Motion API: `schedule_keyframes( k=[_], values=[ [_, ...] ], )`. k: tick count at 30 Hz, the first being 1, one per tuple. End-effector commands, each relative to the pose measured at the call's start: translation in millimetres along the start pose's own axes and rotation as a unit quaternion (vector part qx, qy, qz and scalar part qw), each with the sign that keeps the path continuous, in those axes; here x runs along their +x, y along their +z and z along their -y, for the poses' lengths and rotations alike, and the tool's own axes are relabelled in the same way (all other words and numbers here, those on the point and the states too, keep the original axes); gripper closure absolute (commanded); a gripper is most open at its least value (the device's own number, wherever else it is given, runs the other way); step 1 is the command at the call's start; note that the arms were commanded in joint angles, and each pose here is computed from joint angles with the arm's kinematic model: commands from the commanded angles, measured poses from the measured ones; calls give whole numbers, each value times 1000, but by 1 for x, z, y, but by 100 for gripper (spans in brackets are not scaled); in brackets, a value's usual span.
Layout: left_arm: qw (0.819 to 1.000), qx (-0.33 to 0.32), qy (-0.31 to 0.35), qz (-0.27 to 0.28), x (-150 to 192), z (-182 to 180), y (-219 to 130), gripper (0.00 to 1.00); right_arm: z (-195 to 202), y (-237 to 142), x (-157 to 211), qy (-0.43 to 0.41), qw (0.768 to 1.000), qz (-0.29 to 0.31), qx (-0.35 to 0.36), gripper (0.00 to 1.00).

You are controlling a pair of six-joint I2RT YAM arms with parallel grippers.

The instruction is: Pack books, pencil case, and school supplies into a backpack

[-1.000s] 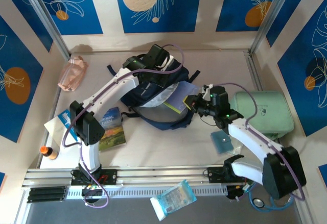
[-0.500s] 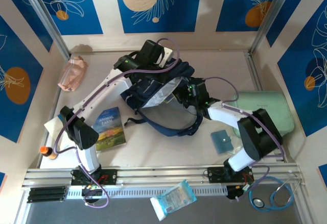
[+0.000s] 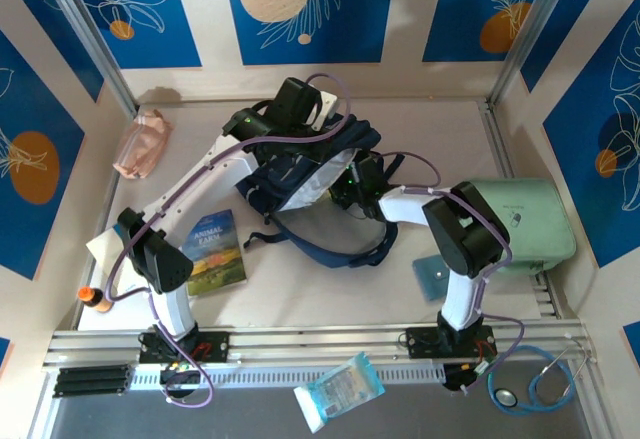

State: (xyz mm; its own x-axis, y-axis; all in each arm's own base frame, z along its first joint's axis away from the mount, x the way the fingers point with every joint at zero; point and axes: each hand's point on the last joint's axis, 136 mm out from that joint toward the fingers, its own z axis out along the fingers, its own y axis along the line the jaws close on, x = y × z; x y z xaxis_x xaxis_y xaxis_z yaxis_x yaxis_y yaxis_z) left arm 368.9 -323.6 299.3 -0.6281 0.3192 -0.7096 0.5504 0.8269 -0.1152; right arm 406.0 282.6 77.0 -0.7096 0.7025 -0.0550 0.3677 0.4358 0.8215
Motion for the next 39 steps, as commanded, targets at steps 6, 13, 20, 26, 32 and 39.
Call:
schedule_keyframes(
  k=[6, 13, 20, 26, 32, 39],
  values=[
    [996, 4, -7, 88, -41, 3, -29, 100, -16, -33, 6, 13, 999, -24, -39, 40],
    [997, -10, -9, 72, -32, -4, -6, 100, -2, -79, 6, 3, 999, -37, -33, 31],
    [998, -5, 14, 64, -8, -8, 37, 100, 42, -130, -14, 11, 999, 7, 29, 32],
    [999, 12, 17, 41, 4, -3, 75, 100, 72, -193, -59, -13, 985, 118, 124, 32],
    [1000, 14, -6, -5, 31, -4, 106, 79, 58, -224, -77, -66, 976, 150, 142, 31],
    [993, -33, -116, -11, 59, -40, 82, 17, 16, -212, -61, -188, 967, 108, 130, 23]
  ],
)
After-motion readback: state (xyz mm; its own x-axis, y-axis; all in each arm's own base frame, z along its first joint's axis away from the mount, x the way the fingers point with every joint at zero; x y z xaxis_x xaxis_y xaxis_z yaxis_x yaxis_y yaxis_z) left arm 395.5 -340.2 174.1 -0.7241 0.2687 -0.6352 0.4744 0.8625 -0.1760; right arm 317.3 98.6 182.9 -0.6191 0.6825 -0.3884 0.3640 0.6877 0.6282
